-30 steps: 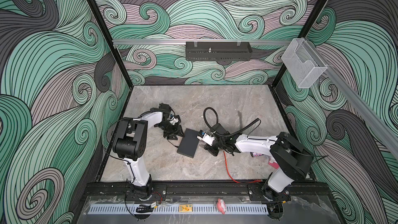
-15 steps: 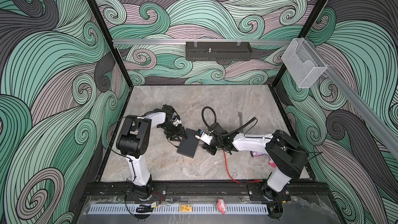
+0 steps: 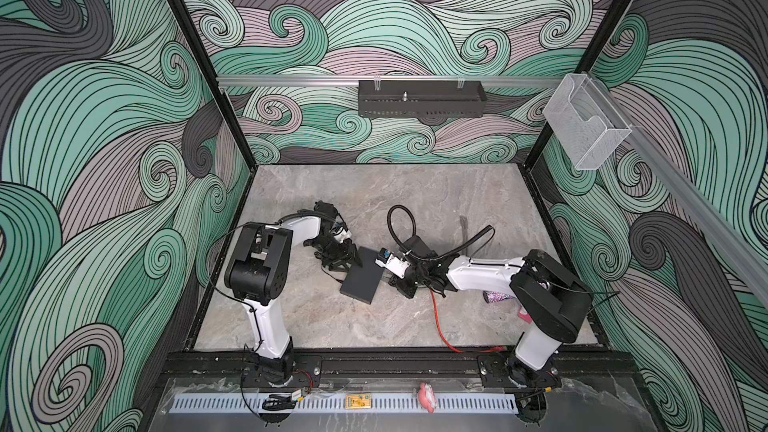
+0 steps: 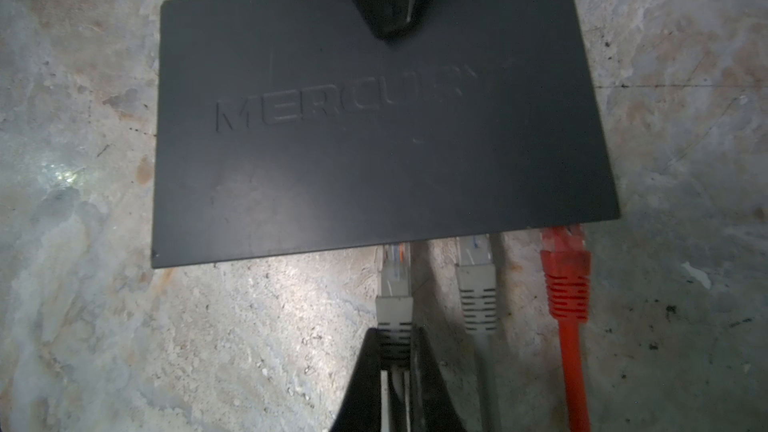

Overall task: Insert the plug into the switch port
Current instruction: 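Align the grey plug with the free port beside the other grey plug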

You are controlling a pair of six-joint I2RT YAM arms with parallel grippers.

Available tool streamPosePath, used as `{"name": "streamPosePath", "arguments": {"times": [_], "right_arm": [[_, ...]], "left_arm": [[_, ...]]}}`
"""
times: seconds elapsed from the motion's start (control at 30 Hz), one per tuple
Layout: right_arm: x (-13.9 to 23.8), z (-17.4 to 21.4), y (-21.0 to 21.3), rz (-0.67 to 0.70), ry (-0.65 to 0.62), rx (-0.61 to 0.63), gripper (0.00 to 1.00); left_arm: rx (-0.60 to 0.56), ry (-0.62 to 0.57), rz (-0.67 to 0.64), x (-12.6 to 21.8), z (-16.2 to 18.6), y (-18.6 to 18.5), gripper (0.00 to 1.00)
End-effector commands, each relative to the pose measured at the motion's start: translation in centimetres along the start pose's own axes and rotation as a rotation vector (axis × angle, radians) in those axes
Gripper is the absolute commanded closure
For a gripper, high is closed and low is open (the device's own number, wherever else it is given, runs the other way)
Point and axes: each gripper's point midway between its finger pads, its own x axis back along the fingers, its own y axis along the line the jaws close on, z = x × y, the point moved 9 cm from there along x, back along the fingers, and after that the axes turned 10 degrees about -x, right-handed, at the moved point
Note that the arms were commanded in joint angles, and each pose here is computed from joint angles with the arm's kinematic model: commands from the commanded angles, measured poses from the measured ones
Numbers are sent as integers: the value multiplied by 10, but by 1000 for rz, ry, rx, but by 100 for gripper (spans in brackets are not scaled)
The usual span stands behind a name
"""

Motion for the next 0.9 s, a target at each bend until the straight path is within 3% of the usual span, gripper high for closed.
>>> {"name": "streamPosePath", "arguments": {"times": [0.0,0.57,0.87], "right_arm": [[-4,-9,1,42,-5,-11,100],[5,-35,28,58,-36,-28,100],[-11,-21,21,163,-57,140,100]], "left_arm": [[-12,13,18,-4,-4,-6,47],[-31,17,21,-6,-3,-15,48],[-53,46,25,-12,0,-18,48]]}}
